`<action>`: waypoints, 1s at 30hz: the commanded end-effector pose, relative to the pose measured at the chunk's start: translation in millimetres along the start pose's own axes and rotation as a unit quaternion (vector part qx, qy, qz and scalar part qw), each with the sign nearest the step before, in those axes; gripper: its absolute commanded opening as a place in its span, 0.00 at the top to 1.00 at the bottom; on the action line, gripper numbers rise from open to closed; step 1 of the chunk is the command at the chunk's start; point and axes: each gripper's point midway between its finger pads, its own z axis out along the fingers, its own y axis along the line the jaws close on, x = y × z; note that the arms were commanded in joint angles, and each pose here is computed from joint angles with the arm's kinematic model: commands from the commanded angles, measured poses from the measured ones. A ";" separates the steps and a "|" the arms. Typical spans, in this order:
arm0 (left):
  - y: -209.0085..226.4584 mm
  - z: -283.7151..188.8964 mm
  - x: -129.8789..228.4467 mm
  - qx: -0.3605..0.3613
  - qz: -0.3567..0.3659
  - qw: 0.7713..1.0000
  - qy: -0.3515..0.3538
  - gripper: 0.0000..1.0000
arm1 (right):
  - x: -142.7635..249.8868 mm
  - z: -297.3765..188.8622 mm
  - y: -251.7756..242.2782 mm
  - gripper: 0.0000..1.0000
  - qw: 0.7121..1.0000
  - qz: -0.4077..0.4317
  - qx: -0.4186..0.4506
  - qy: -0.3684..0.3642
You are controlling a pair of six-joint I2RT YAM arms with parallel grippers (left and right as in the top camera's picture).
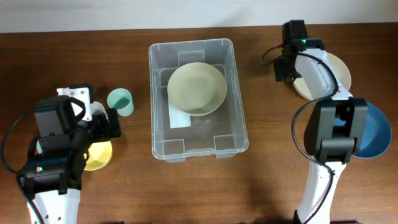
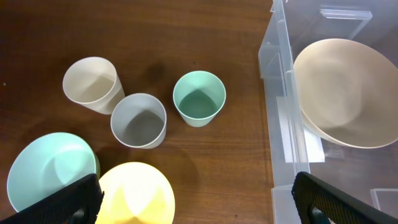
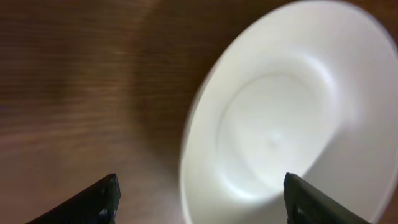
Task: Pack container
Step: 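Move the right gripper to the back cream bowl and grasp it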
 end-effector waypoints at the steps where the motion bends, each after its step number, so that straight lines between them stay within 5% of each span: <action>1: 2.6 -3.4 -6.3 -0.006 -0.006 1.000 -0.009 0.00 | 6.5 24.9 -9.8 0.20 1.000 0.013 0.007 0.014; 8: 2.6 -3.5 -10.4 -0.006 -0.005 1.000 -0.017 0.01 | 5.7 53.9 -4.8 0.21 1.000 -0.027 0.006 0.012; 16: 2.6 -3.6 -13.1 -0.006 -0.005 1.000 -0.023 0.01 | 6.1 62.1 -2.0 0.64 1.000 -0.026 0.006 0.012; 24: 2.6 -3.6 -13.6 -0.006 -0.005 1.000 -0.024 0.01 | 1.0 62.0 -2.0 0.93 1.000 -0.024 0.007 0.002; 30: 2.6 -3.6 -13.8 -0.006 -0.005 1.000 -0.024 0.01 | -20.0 38.4 6.1 0.96 0.999 -0.028 0.008 -0.032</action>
